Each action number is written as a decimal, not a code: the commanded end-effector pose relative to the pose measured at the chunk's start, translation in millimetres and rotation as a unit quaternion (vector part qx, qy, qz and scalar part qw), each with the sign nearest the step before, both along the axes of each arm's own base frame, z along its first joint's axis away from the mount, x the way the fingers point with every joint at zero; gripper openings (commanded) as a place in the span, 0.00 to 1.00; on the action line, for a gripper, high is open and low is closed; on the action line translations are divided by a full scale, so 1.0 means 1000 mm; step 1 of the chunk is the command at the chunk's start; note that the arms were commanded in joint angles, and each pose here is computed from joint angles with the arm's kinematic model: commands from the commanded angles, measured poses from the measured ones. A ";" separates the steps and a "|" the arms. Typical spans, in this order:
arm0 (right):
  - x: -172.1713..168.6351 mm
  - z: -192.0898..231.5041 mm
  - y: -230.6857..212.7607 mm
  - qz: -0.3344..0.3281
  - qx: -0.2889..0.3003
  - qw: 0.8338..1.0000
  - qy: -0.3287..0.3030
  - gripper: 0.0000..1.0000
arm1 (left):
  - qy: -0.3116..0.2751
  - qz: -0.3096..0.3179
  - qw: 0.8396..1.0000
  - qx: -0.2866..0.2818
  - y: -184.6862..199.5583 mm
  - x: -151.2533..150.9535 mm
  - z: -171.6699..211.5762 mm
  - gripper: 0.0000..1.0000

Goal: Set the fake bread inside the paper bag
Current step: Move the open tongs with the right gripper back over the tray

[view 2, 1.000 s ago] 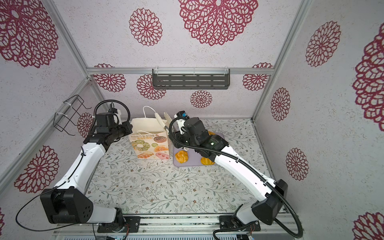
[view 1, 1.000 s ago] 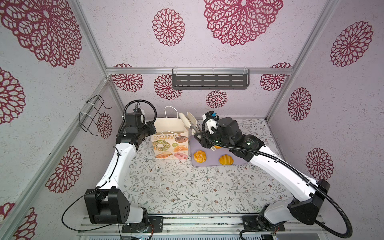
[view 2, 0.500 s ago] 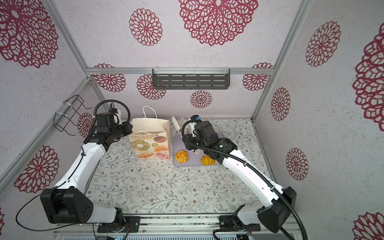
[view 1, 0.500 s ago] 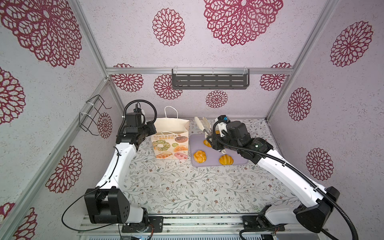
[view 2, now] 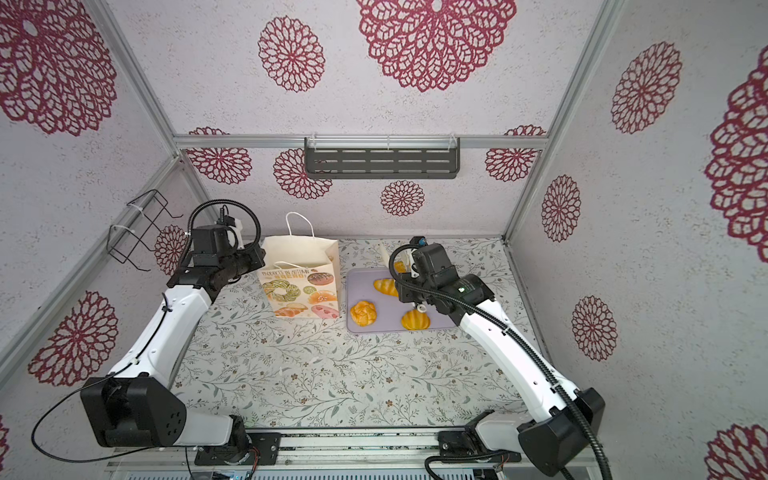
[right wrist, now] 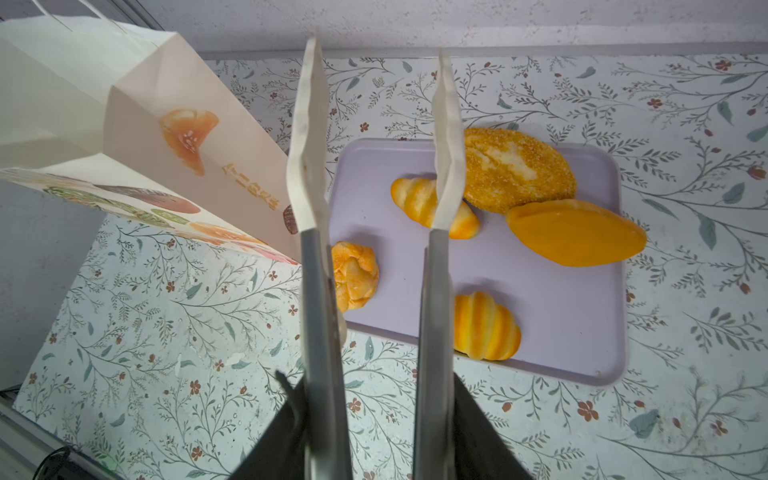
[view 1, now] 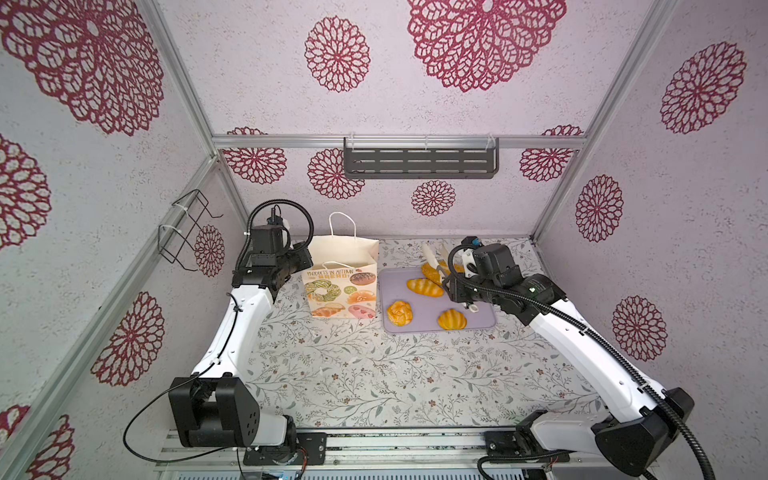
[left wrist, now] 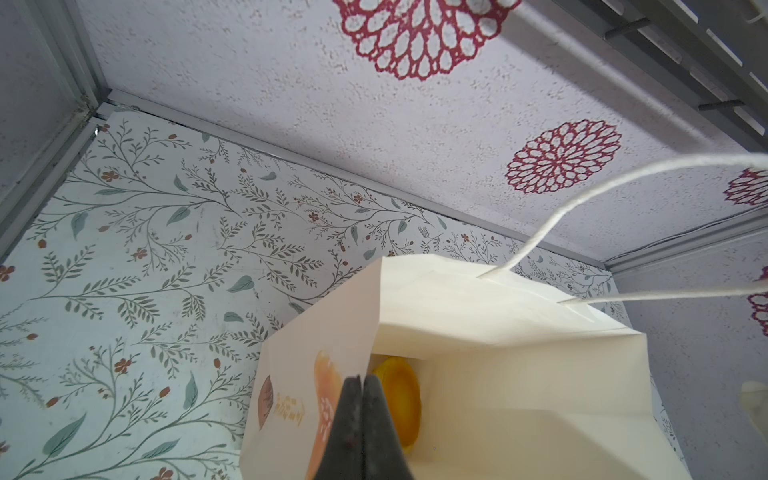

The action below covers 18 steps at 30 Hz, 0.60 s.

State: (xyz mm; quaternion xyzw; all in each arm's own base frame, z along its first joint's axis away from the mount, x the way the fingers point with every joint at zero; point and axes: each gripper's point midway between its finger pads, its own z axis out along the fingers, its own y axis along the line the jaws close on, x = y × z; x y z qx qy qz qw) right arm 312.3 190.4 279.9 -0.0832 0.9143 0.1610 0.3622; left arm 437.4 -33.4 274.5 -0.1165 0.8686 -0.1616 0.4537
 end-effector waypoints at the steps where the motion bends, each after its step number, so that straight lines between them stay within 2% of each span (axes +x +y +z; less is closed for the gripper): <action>1: -0.005 0.007 -0.015 -0.008 -0.025 1.000 -0.009 0.49 | -0.015 -0.005 1.000 0.003 -0.003 -0.002 0.008 0.00; 8: -0.015 -0.018 -0.026 -0.017 -0.052 0.998 0.033 0.51 | -0.015 -0.004 1.000 0.003 -0.003 -0.001 0.008 0.00; 18: -0.026 -0.044 -0.031 -0.025 -0.061 0.995 0.079 0.52 | -0.014 -0.006 1.000 0.004 -0.004 -0.001 0.006 0.00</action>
